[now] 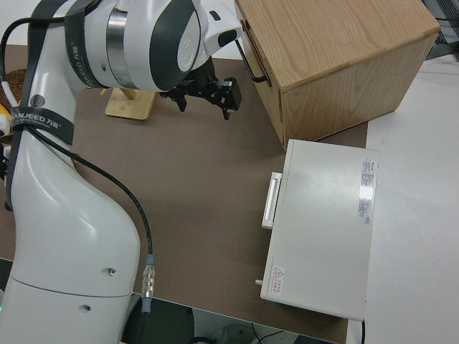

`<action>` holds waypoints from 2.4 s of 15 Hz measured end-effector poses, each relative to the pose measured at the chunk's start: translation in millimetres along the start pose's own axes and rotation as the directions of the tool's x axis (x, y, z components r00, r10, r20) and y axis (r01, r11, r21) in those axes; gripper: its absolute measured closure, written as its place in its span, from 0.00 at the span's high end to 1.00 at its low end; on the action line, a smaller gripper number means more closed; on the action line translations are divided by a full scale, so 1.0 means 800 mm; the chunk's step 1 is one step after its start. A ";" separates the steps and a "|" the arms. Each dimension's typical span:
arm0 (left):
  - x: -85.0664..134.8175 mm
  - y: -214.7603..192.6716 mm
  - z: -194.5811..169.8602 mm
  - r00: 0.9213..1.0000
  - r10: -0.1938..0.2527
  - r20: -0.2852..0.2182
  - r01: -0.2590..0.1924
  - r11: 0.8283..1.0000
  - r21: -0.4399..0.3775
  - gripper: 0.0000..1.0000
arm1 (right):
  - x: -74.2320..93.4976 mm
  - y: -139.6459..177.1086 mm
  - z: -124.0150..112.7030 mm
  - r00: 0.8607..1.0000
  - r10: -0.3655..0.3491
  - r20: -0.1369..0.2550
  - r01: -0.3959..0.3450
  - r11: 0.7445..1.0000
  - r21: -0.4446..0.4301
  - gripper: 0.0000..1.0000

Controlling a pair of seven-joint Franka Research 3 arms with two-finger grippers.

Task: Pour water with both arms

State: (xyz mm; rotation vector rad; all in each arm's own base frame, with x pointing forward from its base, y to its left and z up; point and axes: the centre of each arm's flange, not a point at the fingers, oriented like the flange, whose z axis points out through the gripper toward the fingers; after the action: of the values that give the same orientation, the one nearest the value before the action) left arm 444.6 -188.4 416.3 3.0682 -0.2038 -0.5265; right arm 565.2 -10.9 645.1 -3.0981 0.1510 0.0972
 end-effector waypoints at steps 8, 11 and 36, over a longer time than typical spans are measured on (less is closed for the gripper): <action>-0.002 0.004 -0.004 1.000 -0.007 0.009 0.007 1.000 0.004 0.63 | -0.002 -0.021 0.001 1.000 -0.031 0.002 0.031 1.000 0.001 0.99; -0.004 0.008 -0.010 1.000 -0.005 0.009 0.005 1.000 0.006 0.63 | -0.003 -0.033 0.002 0.999 -0.048 0.002 0.048 0.999 0.000 0.99; -0.043 0.015 0.018 0.969 0.012 -0.249 -0.004 1.000 0.030 0.63 | -0.003 -0.031 0.001 0.999 -0.045 0.002 0.045 0.999 0.000 0.99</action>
State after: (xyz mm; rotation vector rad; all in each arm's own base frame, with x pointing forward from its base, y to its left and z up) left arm 406.0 -195.4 415.1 3.1201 -0.2188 -0.1350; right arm 565.2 13.9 645.0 -3.0988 0.0816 0.0991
